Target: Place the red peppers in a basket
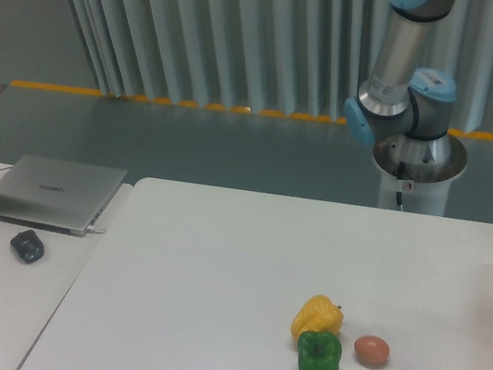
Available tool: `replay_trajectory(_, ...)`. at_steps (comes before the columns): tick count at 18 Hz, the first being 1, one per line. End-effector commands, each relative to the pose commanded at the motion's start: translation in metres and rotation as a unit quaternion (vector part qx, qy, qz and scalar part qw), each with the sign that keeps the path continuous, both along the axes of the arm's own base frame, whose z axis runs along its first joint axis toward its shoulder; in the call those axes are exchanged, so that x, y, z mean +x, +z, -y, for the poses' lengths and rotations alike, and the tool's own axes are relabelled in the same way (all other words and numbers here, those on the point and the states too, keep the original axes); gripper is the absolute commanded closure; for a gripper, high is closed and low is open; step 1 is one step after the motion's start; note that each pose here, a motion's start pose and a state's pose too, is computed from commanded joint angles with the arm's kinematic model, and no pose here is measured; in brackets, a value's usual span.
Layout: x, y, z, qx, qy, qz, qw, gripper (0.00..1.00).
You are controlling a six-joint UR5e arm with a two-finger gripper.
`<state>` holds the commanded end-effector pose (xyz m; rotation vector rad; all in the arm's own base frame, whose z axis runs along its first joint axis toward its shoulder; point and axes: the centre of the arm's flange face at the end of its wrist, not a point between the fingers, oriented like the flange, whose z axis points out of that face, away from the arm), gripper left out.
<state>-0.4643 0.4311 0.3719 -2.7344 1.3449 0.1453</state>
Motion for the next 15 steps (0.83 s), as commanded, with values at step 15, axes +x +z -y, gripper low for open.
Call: replay_trajectory(15,0.112,0.000,-0.080,-0.007,0.085,0.012,0.9963,0.00)
